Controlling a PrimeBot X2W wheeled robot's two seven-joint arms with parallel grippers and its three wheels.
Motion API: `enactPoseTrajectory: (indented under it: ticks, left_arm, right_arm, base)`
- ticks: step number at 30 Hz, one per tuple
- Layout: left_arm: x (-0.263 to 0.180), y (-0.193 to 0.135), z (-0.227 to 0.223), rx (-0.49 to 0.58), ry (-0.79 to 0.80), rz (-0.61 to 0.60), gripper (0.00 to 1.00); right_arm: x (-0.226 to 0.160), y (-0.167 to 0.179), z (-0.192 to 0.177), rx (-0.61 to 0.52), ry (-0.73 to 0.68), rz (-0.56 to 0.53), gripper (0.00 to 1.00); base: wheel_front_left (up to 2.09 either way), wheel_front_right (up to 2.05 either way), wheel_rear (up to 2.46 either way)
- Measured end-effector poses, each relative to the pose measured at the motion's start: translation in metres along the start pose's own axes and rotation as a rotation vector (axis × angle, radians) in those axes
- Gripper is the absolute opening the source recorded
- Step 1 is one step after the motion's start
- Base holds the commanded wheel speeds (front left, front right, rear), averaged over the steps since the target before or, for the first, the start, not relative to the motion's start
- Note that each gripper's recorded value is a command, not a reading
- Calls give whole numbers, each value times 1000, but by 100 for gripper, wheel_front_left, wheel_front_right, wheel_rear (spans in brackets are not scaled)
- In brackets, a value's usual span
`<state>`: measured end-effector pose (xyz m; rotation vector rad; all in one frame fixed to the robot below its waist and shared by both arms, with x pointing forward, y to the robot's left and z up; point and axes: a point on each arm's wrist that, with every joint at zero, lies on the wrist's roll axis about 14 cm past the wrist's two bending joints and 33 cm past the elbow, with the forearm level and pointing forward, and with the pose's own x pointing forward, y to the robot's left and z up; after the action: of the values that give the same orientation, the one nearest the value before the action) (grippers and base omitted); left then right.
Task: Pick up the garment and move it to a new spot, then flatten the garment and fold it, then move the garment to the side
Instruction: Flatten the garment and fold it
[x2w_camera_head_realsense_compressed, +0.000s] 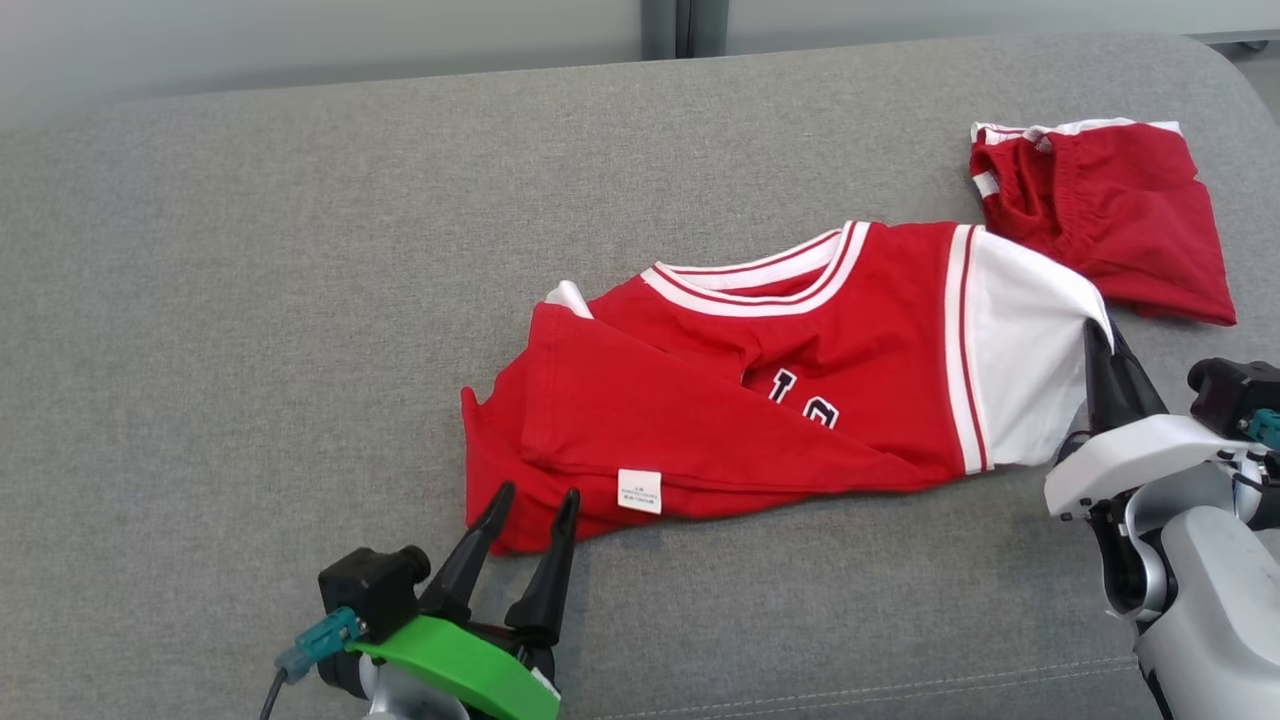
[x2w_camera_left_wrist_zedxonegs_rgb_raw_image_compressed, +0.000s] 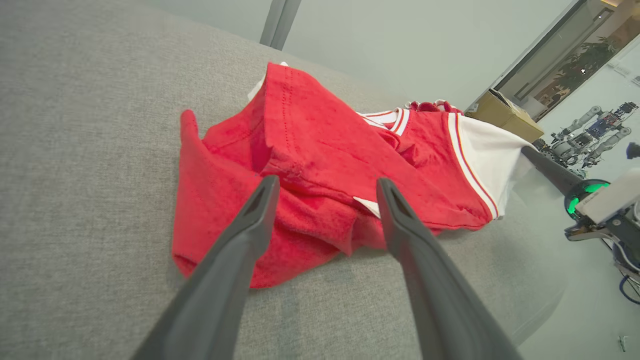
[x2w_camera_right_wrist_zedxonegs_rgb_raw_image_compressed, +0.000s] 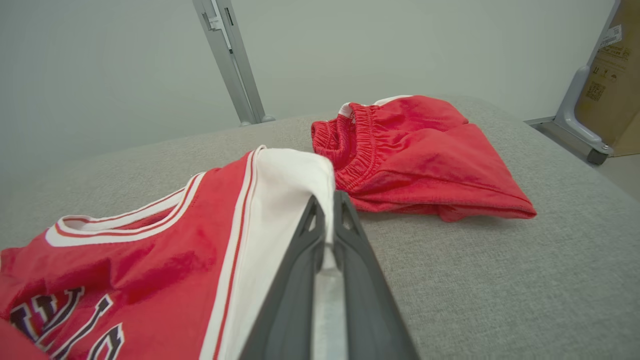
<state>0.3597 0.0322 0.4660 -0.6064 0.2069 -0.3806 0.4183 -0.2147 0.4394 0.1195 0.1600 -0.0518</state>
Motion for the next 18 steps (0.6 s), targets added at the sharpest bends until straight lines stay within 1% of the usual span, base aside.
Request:
enactPoseTrajectory:
  ticks: [3, 5, 7, 18]
  left_arm:
    - [2, -1, -5, -13, 21, -3, 100]
    - [5, -2, -8, -52, 39, -7, 100]
    - [9, -4, -9, -70, 52, -14, 100]
    - [20, 4, -21, -149, 110, 27, 100]
  right_arm:
    - [-2, 1, -4, 3, 10, 2, 0]
    - [-4, 3, -8, 5, 20, 9, 0]
    - [-4, 5, -8, 10, 20, 15, 0]
    - [-8, 3, -9, 12, 21, 13, 0]
  base:
    - [0, 0, 0]
    - [0, 0, 0]
    - [0, 0, 0]
    - [0, 0, 0]
